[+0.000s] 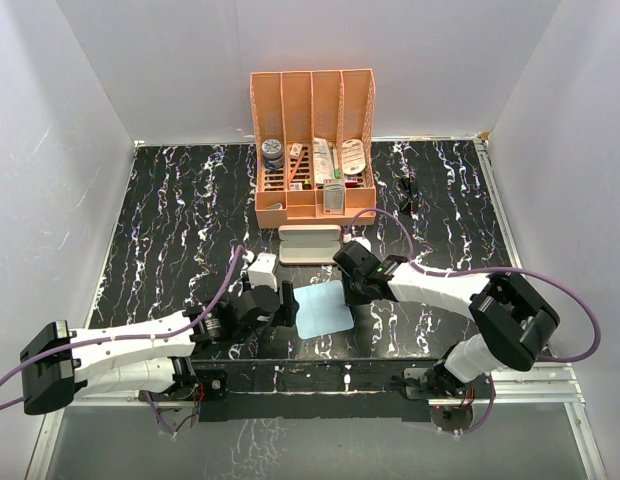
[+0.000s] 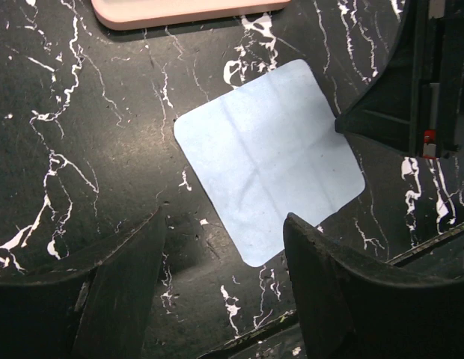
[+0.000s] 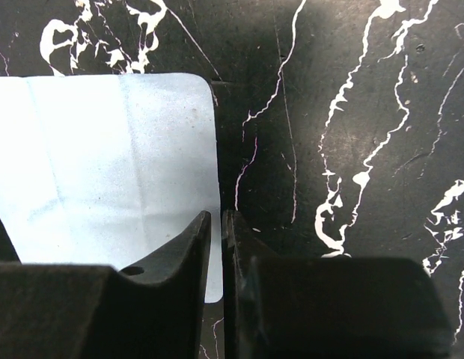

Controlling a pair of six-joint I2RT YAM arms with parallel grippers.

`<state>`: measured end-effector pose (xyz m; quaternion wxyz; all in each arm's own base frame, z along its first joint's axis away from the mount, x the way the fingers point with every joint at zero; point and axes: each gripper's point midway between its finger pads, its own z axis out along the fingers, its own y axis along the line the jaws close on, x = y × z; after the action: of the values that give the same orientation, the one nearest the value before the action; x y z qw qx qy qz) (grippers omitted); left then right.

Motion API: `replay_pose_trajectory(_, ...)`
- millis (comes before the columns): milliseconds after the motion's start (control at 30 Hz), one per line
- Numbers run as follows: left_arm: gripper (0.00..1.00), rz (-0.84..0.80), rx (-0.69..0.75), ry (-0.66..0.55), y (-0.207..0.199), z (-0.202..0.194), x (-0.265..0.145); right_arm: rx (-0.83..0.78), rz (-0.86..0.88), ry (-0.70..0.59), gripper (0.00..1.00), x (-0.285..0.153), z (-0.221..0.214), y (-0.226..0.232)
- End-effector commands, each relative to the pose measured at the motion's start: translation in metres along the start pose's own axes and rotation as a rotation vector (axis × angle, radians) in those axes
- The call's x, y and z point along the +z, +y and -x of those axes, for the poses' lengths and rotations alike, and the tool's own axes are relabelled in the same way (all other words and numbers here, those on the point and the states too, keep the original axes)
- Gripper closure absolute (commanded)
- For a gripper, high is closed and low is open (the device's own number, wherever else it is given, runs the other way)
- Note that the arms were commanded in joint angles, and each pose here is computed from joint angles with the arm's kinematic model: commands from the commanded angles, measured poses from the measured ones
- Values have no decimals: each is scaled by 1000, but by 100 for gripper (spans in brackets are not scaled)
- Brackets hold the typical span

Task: Organize the sunglasses
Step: Fold the glasses cleaning cloth at the center of the board.

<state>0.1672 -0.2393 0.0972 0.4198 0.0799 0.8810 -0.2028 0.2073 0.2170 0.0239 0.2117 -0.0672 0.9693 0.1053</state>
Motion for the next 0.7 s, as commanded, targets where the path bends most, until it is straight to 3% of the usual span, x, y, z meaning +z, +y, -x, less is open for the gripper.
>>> replay_pose_trajectory(0, 37, 35, -1, -7, 11, -4, -1, 2, 17, -61, 89, -2, 19, 14)
replay_pose_trajectory(667, 37, 26, -19, -6, 13, -7, -3, -106, -61, -14, 86, 1, 11, -1)
